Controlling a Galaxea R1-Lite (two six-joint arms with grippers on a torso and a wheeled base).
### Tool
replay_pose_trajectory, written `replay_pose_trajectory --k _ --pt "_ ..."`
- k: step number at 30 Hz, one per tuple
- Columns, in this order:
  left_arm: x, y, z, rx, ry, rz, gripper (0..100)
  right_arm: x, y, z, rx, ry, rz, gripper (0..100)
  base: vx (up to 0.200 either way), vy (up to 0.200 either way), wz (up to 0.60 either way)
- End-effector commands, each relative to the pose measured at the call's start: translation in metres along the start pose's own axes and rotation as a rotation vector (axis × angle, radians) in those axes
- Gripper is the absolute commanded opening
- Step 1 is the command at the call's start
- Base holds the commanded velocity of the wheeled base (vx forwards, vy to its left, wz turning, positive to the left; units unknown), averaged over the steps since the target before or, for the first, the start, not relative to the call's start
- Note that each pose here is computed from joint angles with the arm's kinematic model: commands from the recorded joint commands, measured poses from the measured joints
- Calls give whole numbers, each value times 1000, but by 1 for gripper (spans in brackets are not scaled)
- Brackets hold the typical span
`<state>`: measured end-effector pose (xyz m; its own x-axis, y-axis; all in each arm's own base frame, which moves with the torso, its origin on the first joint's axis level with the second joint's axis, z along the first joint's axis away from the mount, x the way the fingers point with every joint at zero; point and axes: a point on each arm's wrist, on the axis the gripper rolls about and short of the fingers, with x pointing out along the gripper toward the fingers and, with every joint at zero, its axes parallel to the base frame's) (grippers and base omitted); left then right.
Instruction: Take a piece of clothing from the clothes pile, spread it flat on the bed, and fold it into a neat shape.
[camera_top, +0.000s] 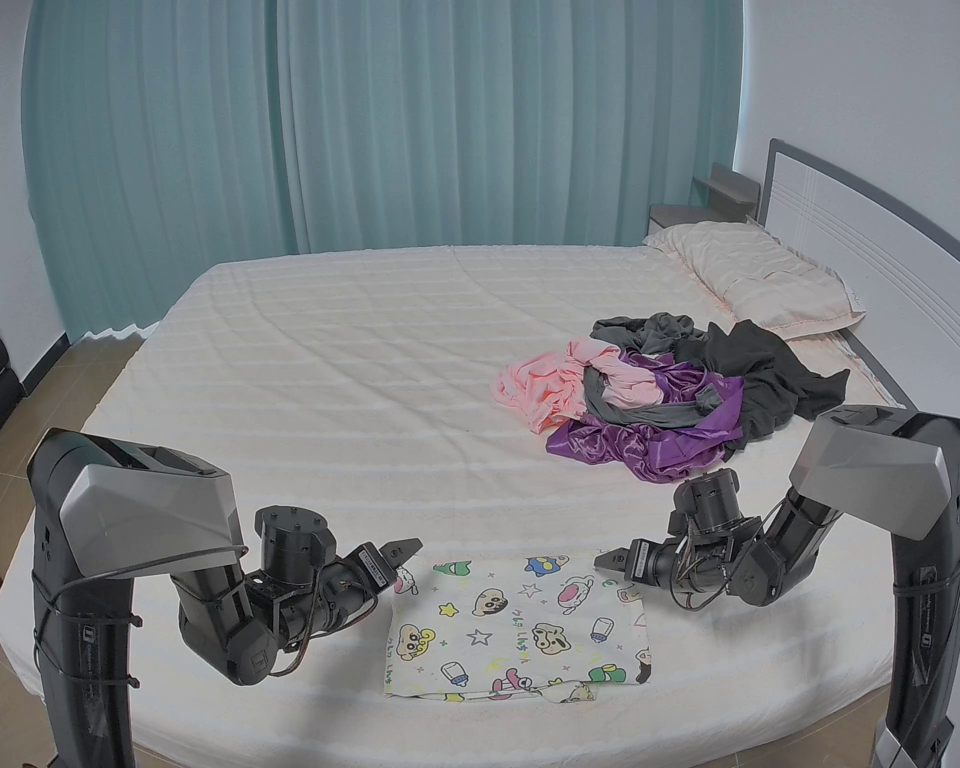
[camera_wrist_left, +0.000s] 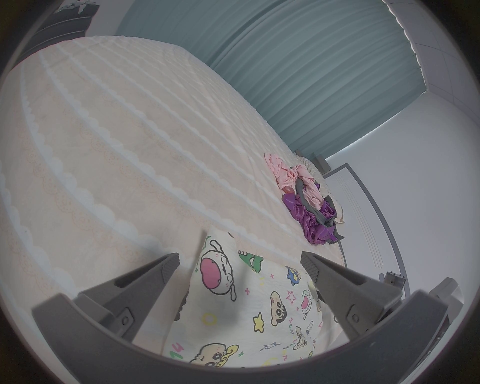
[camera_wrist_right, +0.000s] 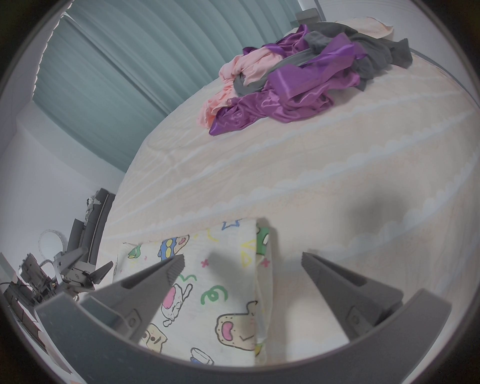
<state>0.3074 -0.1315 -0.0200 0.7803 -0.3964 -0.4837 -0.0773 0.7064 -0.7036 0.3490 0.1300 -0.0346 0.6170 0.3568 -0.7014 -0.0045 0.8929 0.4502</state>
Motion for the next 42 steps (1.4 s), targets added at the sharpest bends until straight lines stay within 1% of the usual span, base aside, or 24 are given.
replay_pose_trajectory --k 1,7,10,14,16,28,29,31,35,36,38,39,42 --pt "0 0 0 0 1 0 100 7 3 -4 -9 11 1 0 0 0 0" --pt "0 0 0 0 1 0 100 8 -1 -1 0 -1 -11 0 0 0 0" --pt "0 0 0 0 1 1 100 6 -8 5 19 -29 -44 0 0 0 0" --pt "0 0 0 0 1 1 100 3 -12 12 107 -63 -56 0 0 0 0" --pt "0 0 0 0 1 1 100 2 -14 17 125 -78 -56 0 0 0 0" --pt "0 0 0 0 1 1 100 1 -14 13 119 -64 -59 0 0 0 0" --pt "0 0 0 0 1 1 100 1 -14 13 120 -65 -60 100 0 0 0" --pt "0 0 0 0 1 0 100 -1 -14 14 119 -68 -59 100 0 0 0" --pt "-1 0 2 -1 -6 1 100 -19 -8 29 129 -125 -42 100 0 0 0" --pt "-3 -1 6 -4 -19 -3 100 -30 -5 34 130 -157 -42 100 0 0 0" --pt "-3 -1 6 -4 -20 -4 100 -31 -4 35 129 -160 -42 100 0 0 0" --pt "-13 -11 21 -9 -76 -32 100 -52 2 39 126 -209 -54 100 0 0 0" --pt "-39 -29 42 -11 -153 -95 100 -85 9 44 121 -293 -83 100 0 0 0"
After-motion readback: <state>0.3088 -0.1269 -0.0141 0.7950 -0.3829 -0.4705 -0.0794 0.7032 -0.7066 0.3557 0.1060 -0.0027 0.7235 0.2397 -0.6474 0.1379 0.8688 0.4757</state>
